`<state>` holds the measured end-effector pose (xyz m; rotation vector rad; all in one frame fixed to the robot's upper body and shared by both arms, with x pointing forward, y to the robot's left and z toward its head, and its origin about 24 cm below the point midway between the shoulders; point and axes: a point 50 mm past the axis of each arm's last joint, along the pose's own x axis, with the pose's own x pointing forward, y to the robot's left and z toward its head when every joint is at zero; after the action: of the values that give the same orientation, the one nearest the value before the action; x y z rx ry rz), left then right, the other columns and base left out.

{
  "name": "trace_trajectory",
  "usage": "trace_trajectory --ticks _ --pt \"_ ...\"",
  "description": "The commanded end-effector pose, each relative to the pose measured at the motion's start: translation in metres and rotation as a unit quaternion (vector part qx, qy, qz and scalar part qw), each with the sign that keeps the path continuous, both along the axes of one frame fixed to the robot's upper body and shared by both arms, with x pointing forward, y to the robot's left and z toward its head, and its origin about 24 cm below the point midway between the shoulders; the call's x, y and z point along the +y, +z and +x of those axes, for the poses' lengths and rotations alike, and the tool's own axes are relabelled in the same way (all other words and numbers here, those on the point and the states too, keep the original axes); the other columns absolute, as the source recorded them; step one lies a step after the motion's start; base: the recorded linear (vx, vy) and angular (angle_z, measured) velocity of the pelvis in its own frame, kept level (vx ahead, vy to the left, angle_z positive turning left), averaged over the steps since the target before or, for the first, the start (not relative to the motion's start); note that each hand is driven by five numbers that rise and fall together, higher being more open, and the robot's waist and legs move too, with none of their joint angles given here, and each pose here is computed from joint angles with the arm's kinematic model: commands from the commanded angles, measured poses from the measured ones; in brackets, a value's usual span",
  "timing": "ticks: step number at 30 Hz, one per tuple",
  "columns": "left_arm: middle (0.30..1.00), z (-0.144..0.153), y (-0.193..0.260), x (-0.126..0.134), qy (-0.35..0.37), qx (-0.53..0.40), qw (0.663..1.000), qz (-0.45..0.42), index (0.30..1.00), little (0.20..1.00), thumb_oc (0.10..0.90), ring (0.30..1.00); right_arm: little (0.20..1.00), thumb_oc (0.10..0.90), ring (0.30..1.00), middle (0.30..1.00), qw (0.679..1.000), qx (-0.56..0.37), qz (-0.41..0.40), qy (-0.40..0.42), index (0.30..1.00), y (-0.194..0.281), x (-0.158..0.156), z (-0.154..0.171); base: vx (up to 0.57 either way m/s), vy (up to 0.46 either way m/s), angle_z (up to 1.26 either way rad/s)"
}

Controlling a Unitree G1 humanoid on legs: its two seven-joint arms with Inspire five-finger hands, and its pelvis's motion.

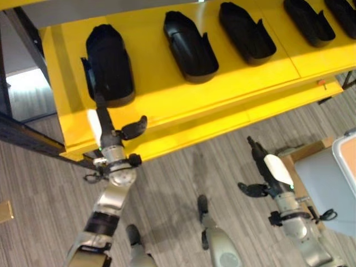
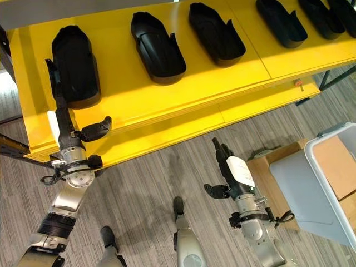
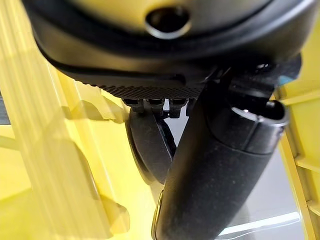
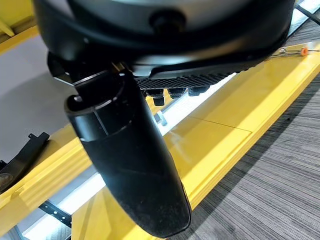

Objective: Move parts from the plastic box to the shelf.

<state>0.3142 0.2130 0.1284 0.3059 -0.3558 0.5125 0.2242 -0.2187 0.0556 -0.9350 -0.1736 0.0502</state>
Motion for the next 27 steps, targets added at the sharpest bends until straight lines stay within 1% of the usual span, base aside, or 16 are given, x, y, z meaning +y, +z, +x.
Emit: trace_trajectory --ticks 1,20,27 --pt "1.000 0.012 0.054 -0.008 -0.026 -0.111 0.993 0.021 1.000 1.000 0.900 1.000 1.000 0.900 1.000 1.000 0.993 -0.117 0.023 -0.003 1.000 0.046 -0.005 0.011 0.00 0.000 0.00" --pt "1.000 0.013 0.056 -0.022 -0.058 -0.114 0.991 0.022 1.000 1.000 0.900 1.000 1.000 0.900 1.000 1.000 0.993 -0.118 0.023 -0.007 1.000 0.045 -0.004 0.014 0.00 0.000 0.00" --pt "1.000 0.013 0.055 -0.022 -0.056 -0.112 0.992 0.022 1.000 1.000 0.900 1.000 1.000 0.900 1.000 1.000 0.993 -0.116 0.023 -0.011 1.000 0.043 -0.005 0.013 0.00 0.000 0.00"
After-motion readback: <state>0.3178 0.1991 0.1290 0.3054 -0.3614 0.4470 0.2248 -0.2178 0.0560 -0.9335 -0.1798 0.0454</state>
